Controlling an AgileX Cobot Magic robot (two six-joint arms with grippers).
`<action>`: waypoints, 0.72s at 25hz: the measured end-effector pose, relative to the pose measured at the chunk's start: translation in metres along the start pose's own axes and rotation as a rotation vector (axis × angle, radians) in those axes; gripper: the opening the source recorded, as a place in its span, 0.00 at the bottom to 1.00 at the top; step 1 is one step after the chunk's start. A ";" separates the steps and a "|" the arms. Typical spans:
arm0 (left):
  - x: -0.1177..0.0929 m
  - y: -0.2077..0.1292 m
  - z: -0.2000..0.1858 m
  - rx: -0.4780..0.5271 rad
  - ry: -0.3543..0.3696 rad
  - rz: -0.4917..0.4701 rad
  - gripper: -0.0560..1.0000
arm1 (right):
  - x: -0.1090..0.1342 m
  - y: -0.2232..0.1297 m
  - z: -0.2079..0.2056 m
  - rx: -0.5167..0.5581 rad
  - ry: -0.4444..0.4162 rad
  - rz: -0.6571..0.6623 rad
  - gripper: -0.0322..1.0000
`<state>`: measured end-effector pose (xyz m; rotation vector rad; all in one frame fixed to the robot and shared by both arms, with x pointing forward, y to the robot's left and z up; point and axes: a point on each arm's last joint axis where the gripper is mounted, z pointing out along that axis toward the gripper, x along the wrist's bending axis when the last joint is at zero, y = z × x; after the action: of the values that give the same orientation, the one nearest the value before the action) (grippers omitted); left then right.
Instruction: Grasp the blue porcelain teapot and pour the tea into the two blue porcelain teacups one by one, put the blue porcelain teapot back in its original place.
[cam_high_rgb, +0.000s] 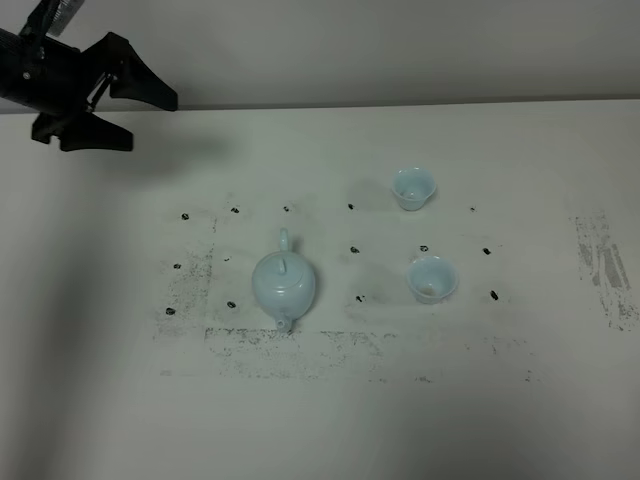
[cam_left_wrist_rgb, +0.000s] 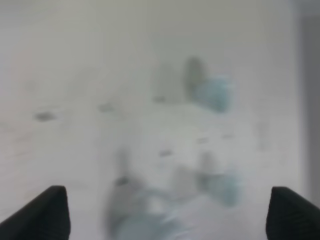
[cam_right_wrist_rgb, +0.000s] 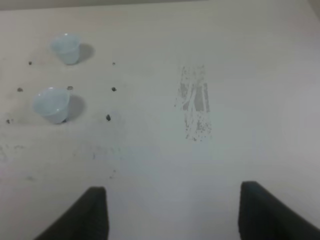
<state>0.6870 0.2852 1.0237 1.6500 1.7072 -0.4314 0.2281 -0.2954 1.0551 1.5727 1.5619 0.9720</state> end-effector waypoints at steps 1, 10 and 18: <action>-0.003 -0.002 -0.006 0.005 0.054 0.012 0.77 | 0.000 0.000 0.000 0.000 0.000 0.000 0.55; -0.057 -0.031 -0.018 0.114 0.417 0.176 0.77 | 0.000 0.000 0.000 0.000 0.000 0.000 0.55; -0.104 -0.049 -0.036 0.064 0.510 0.317 0.76 | 0.000 0.000 0.000 0.000 0.000 0.000 0.55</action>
<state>0.6230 0.2273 1.1082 2.1653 1.7390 0.1011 0.2281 -0.2954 1.0551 1.5727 1.5619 0.9720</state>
